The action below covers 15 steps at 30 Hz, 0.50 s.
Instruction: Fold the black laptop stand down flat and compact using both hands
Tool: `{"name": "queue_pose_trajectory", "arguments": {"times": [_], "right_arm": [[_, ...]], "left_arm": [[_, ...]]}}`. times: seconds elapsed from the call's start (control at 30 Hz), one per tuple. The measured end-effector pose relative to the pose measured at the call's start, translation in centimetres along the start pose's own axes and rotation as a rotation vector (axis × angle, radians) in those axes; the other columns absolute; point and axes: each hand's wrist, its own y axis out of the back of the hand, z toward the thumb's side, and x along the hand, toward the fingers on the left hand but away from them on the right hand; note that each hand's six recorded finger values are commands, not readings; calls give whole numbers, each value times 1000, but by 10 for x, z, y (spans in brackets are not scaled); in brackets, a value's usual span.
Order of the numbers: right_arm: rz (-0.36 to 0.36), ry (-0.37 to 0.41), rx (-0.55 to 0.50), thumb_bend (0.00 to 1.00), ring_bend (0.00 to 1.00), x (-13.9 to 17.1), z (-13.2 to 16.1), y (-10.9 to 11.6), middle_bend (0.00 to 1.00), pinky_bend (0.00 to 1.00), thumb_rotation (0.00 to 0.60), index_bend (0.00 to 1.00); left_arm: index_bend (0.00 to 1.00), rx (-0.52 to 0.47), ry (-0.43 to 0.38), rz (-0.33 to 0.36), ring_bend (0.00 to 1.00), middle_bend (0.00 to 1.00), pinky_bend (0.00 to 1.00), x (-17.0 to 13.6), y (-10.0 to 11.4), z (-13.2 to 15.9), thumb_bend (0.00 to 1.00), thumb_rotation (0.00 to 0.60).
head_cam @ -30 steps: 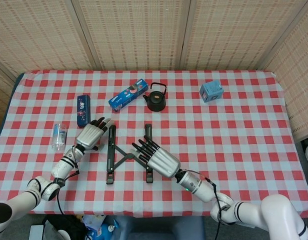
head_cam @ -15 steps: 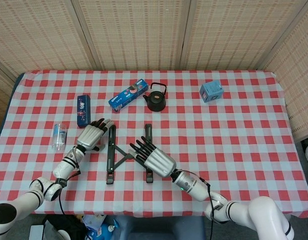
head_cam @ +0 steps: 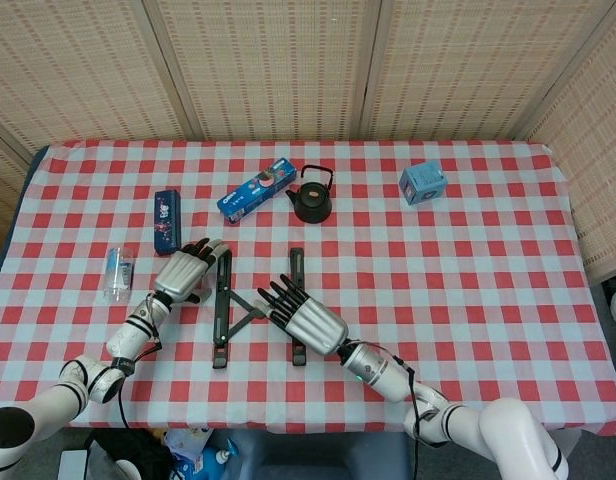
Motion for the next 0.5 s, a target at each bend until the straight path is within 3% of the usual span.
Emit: {"name": "queue_pose_trajectory", "arguments": {"times": [0.5], "right_arm": [[-12, -1, -7, 0, 0, -2, 1, 2, 0, 0, 600, 0]], "left_arm": [[0, -3, 10, 2, 0, 0, 184, -3, 0, -5, 260, 512]]}}
